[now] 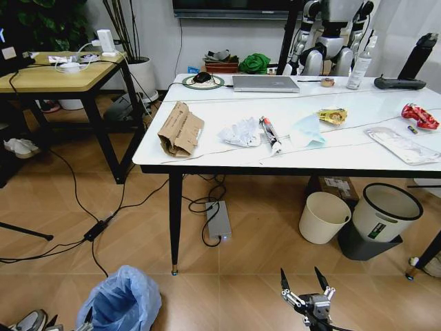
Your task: Pick up the trash bin and place the trash from the table into it.
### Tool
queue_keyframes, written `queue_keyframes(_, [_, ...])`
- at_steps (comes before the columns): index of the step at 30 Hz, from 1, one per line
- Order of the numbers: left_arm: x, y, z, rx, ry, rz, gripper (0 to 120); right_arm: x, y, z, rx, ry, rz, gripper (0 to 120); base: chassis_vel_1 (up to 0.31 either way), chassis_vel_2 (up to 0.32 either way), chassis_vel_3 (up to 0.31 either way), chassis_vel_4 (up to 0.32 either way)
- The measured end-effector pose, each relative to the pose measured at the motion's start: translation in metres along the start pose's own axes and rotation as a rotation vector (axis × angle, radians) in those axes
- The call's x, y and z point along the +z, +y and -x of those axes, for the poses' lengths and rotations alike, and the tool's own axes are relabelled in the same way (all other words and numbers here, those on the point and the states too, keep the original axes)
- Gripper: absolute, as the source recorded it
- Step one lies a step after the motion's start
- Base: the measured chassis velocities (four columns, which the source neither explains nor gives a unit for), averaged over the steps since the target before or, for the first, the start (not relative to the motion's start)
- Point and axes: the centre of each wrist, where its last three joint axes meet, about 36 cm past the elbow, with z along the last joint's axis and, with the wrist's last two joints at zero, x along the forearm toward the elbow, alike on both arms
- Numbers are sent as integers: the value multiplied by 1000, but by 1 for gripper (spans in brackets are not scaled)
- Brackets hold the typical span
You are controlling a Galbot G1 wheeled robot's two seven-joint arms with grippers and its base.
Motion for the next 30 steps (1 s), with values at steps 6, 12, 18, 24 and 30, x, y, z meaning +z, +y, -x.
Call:
queue_keyframes(6, [0,-1,15,-13,43,-39,100,3,8,-1,-18,2,7,100,0,0,0,0])
queue_keyframes(12, [4,3,22,-34,75,-53,100,3,11,1,-26,4,13,100,0,0,0,0])
queue_keyframes(18, [9,4,28,-43,94,-71,98,3,11,1,-27,5,12,100,0,0,0,0])
queue_keyframes(24, [20,2,38,-26,122,-81,82,0,11,-1,-32,7,3,100,0,0,0,0])
queue_keyframes(30, [29,2,43,-11,142,-86,58,-3,8,-2,-34,4,-15,100,0,0,0,0])
